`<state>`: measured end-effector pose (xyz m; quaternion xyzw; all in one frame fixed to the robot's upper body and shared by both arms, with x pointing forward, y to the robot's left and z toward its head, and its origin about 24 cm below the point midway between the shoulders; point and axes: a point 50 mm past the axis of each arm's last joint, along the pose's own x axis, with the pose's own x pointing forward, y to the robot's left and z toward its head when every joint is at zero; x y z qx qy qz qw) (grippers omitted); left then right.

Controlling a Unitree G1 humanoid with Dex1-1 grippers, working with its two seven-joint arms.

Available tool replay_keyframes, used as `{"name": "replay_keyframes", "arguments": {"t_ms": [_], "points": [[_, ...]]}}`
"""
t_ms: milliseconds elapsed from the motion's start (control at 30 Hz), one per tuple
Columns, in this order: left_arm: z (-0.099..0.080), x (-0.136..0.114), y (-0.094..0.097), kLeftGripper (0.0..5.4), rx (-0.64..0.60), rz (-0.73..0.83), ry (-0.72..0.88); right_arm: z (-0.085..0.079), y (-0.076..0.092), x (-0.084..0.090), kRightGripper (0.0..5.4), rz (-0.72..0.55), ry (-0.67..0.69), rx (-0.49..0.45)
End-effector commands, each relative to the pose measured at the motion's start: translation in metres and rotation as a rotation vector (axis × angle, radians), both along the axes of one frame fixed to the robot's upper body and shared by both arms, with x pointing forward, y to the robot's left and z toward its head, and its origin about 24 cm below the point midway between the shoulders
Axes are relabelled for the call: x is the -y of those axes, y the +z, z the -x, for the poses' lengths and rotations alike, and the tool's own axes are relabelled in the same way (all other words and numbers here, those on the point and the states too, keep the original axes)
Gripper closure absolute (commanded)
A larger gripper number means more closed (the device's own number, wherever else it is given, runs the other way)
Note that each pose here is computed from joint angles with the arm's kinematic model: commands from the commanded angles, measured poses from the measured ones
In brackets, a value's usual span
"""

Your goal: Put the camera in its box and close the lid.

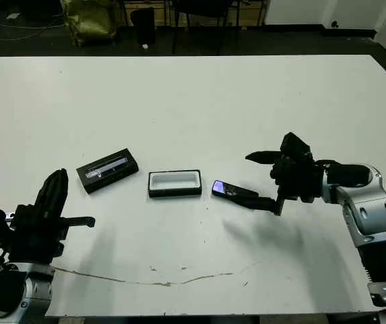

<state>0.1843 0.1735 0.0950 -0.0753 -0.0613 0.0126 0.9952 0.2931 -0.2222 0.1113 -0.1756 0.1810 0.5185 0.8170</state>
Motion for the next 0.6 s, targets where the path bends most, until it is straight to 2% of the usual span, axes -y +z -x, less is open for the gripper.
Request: {"name": "replay_keyframes", "arguments": {"t_ms": [33,600], "points": [[0.001,-0.002,-0.005,5.40,-0.039,-0.014,-0.003,0.000,-0.004,0.004,0.01,0.027,0.003,-0.013],[0.001,0.000,-0.005,5.40,-0.036,-0.012,-0.007,0.003,-0.018,0.002,0.01,-0.005,0.022,-0.064]]}}
